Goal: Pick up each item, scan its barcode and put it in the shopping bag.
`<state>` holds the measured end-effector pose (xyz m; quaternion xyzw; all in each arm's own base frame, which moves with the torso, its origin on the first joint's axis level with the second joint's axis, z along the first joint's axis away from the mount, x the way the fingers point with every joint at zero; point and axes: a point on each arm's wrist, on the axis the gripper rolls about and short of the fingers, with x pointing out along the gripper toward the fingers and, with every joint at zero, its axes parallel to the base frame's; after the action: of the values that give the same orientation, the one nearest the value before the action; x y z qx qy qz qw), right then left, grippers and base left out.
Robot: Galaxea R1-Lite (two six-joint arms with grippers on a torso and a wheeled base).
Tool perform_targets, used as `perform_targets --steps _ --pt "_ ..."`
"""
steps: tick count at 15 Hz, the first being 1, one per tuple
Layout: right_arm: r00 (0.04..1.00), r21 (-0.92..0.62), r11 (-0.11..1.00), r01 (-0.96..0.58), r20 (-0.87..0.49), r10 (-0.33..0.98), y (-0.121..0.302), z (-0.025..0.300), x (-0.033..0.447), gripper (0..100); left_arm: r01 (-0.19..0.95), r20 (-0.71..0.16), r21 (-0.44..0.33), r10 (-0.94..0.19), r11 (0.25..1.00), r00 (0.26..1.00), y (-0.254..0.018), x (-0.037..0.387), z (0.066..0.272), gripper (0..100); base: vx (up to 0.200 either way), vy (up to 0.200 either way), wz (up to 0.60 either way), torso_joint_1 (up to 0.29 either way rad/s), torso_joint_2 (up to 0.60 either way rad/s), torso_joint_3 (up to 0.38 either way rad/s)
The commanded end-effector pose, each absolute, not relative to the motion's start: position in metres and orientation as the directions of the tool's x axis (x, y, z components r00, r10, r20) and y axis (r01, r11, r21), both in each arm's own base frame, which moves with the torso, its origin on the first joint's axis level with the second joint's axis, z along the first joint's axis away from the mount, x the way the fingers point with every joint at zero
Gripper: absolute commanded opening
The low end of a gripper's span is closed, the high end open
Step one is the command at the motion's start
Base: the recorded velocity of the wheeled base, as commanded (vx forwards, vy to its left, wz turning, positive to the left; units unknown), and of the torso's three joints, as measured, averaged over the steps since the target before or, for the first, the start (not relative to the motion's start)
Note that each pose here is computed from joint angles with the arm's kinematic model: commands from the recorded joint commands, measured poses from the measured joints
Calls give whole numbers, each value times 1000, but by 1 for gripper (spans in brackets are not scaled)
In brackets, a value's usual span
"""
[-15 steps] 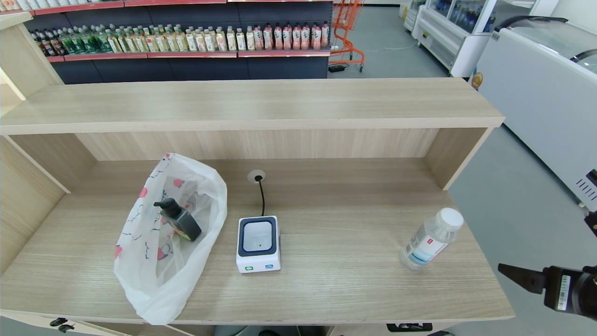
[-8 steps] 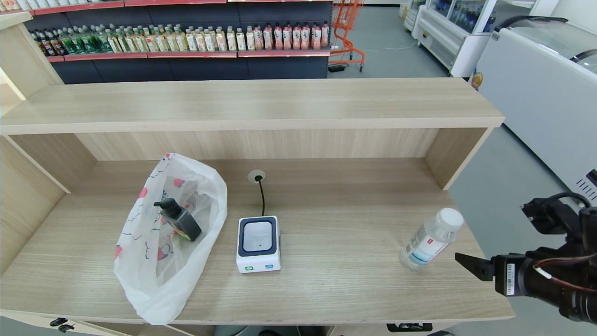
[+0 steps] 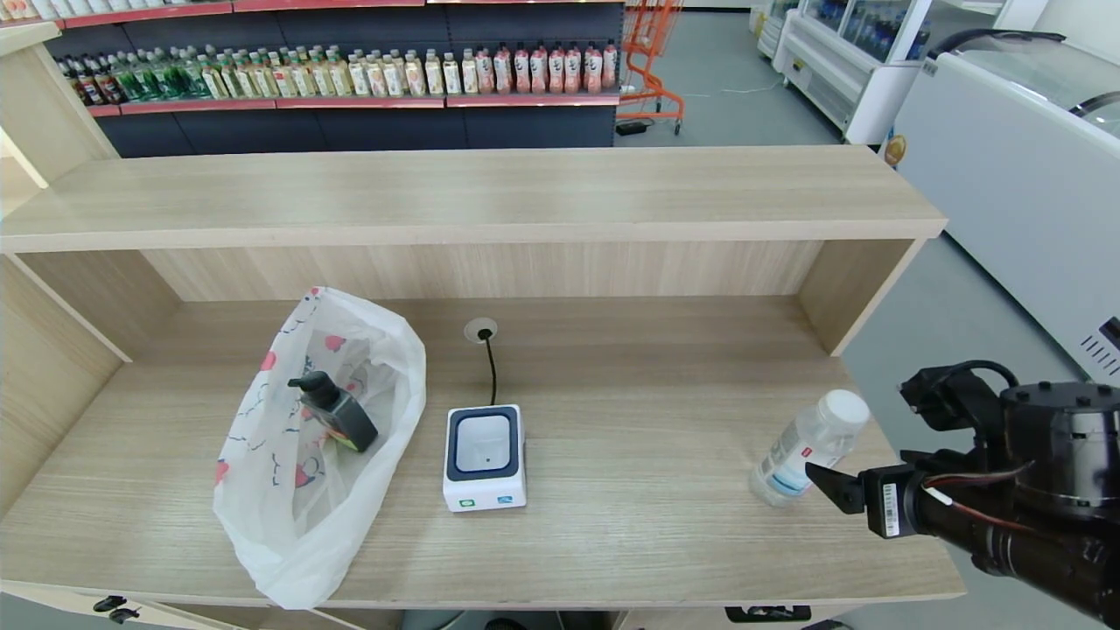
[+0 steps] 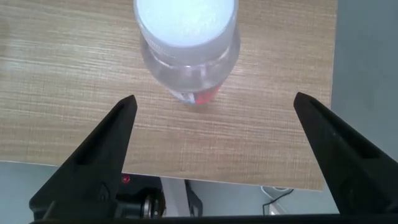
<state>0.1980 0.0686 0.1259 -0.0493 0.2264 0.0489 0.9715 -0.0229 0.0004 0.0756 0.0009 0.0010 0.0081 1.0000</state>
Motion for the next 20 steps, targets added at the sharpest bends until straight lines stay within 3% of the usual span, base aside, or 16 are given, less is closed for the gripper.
perform_targets --steps 1,20 --pt "874 -90 987 -130 -481 71 72 110 207 100 -17 -2 2 17 1000 1000 0 -23 76 100 0 0 0 0 0 0" --pt "897 -94 956 -279 -382 224 93 83 248 100 -17 -2 2 17 1000 1000 0 -23 76 100 0 0 0 0 0 0"
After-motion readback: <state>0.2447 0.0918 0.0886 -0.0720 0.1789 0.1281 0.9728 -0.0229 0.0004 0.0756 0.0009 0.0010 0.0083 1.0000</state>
